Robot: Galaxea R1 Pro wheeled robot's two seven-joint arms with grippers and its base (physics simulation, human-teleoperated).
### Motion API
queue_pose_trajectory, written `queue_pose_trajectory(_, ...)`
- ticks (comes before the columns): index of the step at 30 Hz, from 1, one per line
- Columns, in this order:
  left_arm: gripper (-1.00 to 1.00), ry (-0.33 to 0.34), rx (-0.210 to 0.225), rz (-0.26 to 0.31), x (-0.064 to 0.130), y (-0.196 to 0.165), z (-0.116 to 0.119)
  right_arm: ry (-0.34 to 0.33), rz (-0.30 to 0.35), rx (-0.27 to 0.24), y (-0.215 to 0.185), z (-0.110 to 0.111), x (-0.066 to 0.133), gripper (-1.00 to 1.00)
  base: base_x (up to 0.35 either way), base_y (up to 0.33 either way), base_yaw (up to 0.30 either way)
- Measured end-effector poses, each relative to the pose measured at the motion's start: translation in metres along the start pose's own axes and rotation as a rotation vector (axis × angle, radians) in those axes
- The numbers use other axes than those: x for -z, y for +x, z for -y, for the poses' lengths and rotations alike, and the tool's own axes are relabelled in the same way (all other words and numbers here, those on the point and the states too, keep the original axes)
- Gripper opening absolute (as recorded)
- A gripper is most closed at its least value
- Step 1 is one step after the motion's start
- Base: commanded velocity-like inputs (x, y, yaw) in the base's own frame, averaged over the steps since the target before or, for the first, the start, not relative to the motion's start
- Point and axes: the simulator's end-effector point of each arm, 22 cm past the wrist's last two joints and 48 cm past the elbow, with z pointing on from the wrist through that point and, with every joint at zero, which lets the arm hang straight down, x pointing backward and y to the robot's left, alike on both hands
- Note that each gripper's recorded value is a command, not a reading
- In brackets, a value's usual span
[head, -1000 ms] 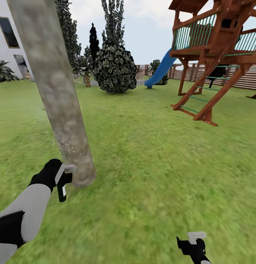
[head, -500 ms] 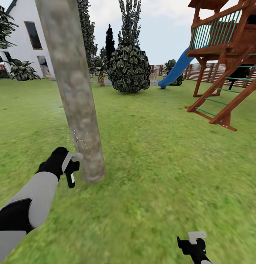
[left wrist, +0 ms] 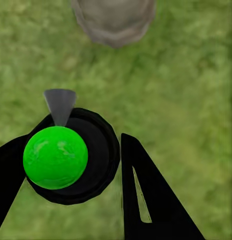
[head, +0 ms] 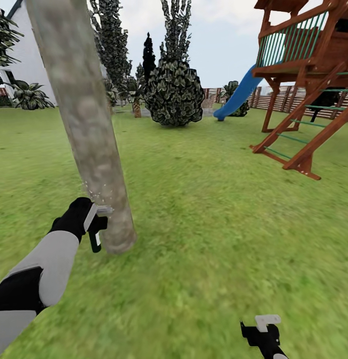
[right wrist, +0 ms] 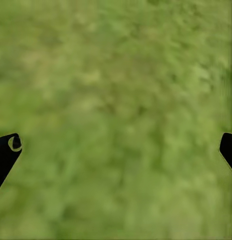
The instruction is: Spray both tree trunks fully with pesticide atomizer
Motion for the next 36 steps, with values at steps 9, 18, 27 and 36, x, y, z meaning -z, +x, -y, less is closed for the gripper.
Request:
queue_pose_trajectory(9, -1.00, -0.033, 0.015, -0.030, -0.014, 0.020, -0.028, 0.000, 0.000, 0.000, 0.000, 0.000, 0.000, 1.00, 0.171, -0.229, 0.259)
queue_pose_trajectory(18, -1.00, -0.031, 0.009, -0.075, -0.031, 0.053, -0.025, 0.000, 0.000, 0.000, 0.000, 0.000, 0.000, 1.00, 0.148, -0.226, 0.108)
queue_pose_trajectory(27, -1.00, -0.032, 0.008, -0.076, -0.031, 0.053, -0.025, 0.000, 0.000, 0.000, 0.000, 0.000, 0.000, 1.00, -0.053, -0.275, 0.000)
queue_pose_trajectory(36, -1.00, -0.033, 0.010, -0.074, -0.031, 0.053, -0.026, 0.000, 0.000, 0.000, 0.000, 0.000, 0.000, 1.00, 0.036, -0.275, 0.108)
